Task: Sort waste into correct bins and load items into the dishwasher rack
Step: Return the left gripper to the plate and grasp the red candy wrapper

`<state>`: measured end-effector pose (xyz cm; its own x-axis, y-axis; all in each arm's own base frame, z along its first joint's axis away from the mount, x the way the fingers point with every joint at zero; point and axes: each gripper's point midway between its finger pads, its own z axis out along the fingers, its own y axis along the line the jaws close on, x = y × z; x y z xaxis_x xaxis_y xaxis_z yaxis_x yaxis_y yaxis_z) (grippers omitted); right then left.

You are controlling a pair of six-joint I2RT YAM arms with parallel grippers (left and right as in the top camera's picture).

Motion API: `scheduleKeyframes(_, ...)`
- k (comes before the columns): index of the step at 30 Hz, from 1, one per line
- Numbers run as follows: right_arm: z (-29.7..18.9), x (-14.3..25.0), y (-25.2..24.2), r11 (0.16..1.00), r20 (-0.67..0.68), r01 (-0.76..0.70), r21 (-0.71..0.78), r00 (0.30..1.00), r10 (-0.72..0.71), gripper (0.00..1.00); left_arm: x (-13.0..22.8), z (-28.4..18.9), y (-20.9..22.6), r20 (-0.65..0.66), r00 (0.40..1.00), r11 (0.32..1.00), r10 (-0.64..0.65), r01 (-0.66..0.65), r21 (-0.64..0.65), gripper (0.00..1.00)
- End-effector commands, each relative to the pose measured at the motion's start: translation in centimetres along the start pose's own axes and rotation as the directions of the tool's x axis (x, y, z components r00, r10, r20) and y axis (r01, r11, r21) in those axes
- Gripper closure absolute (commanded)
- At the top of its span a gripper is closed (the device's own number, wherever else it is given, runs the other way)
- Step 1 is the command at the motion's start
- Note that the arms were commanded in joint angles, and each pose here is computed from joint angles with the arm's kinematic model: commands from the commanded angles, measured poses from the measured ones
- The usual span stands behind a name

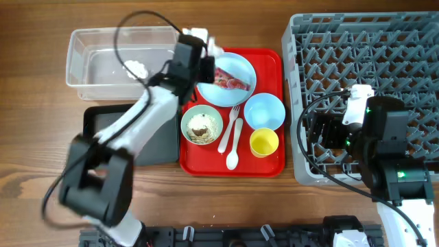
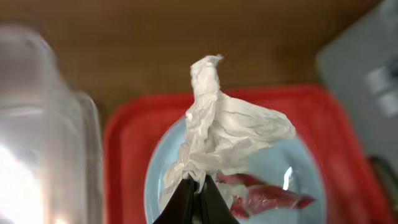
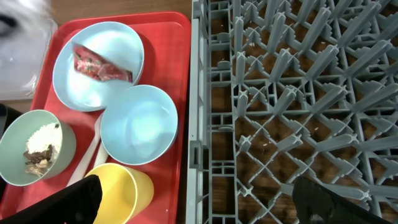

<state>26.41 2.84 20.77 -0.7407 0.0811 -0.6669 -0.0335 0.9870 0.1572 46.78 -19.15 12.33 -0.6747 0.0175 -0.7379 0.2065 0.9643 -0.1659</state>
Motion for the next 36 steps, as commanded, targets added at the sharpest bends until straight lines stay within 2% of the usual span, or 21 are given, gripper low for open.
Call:
scheduleKeyframes(1, -0.5, -0.8, 0.0, 1.000, 0.023, -0.010, 0.005, 1.000, 0.010, 0.00, -6.2, -5.5, 4.2, 0.182, 0.982, 0.993, -0.048, 0.066, -0.097, 0.95)
scheduleKeyframes(3, -0.5, -0.8, 0.0, 1.000, 0.023, -0.009, 0.005, 1.000, 0.009, 0.00, -6.3, -5.9, 8.0, 0.183, 0.978, 0.979, -0.099, 0.128, -0.156, 0.96)
scheduleKeyframes(5, -0.5, -0.8, 0.0, 1.000, 0.023, -0.009, 0.005, 1.000, 0.009, 0.00, -4.5, -5.4, 13.2, 0.129, 0.978, 0.950, -0.162, 0.190, -0.247, 0.95)
scheduleKeyframes(6, -0.5, -0.8, 0.0, 1.000, 0.023, -0.009, 0.005, 1.000, 0.009, 0.00, -3.8, -5.3, 14.4, 0.110, 0.978, 0.942, -0.179, 0.202, -0.268, 0.89)
scheduleKeyframes(7, -0.5, -0.8, 0.0, 1.000, 0.023, -0.009, 0.005, 1.000, 0.009, 0.00, -3.0, -5.1, 15.7, 0.086, 0.976, 0.932, -0.199, 0.215, -0.293, 0.76)
scheduleKeyframes(8, -0.5, -0.8, 0.0, 1.000, 0.023, -0.009, 0.005, 1.000, 0.009, 0.00, -2.7, -5.1, 16.3, 0.079, 0.975, 0.927, -0.208, 0.222, -0.303, 0.58)
scheduleKeyframes(9, -0.5, -0.8, 0.0, 1.000, 0.023, -0.009, 0.005, 1.000, 0.009, 0.00, -2.6, -5.1, 16.5, 0.079, 0.974, 0.925, -0.210, 0.224, -0.306, 0.53)
scheduleKeyframes(10, -0.5, -0.8, 0.0, 1.000, 0.024, -0.009, 0.005, 1.000, 0.009, 0.00, -2.8, -5.2, 16.2, 0.081, 0.975, 0.929, -0.209, 0.224, -0.296, 0.51)
scheduleKeyframes(13, -0.5, -0.8, 0.0, 1.000, 0.024, -0.009, 0.005, 1.000, 0.009, 0.00, -3.4, -5.1, 11.5, 0.066, 0.976, 0.965, -0.209, 0.217, -0.150, 0.50)
scheduleKeyframes(16, -0.5, -0.8, 0.0, 1.000, 0.024, -0.009, 0.005, 1.000, 0.009, 0.00, -2.8, -4.5, 7.1, 0.041, 0.979, 0.976, -0.199, 0.201, -0.083, 0.48)
scheduleKeyframes(19, -0.5, -0.8, 0.0, 1.000, 0.024, -0.009, 0.005, 1.000, 0.009, 0.00, -1.5, -3.5, 1.9, 0.003, 0.993, 0.993, -0.119, 0.119, -0.014, 0.31)
scheduleKeyframes(21, -0.5, -0.8, 0.0, 1.000, 0.023, -0.009, 0.005, 1.000, 0.009, 0.00, -0.2, -2.1, 0.3, -0.017, 0.996, 0.996, -0.083, 0.083, -0.023, 0.24)
scheduleKeyframes(28, -0.5, -0.8, 0.0, 1.000, 0.022, -0.010, 0.005, 1.000, 0.010, 0.00, 5.3, 3.5, -0.9, -0.136, 0.989, 0.999, -0.051, 0.049, -0.016, 0.16)
scheduleKeyframes(29, -0.5, -0.8, 0.0, 1.000, 0.023, -0.010, 0.005, 1.000, 0.010, 0.01, 6.6, 4.5, -1.3, -0.170, 0.984, 0.999, -0.049, 0.051, 0.012, 0.16)
scheduleKeyframes(33, -0.5, -0.8, 0.0, 1.000, 0.023, -0.010, 0.005, 1.000, 0.010, 0.00, 8.0, 5.5, -1.3, -0.198, 0.979, 0.999, -0.045, 0.047, 0.007, 0.16)
scheduleKeyframes(36, -0.5, -0.8, 0.0, 1.000, 0.023, -0.009, 0.005, 1.000, 0.009, 0.00, 8.7, 5.9, -1.4, -0.214, 0.976, 0.999, -0.041, 0.043, 0.006, 0.20)
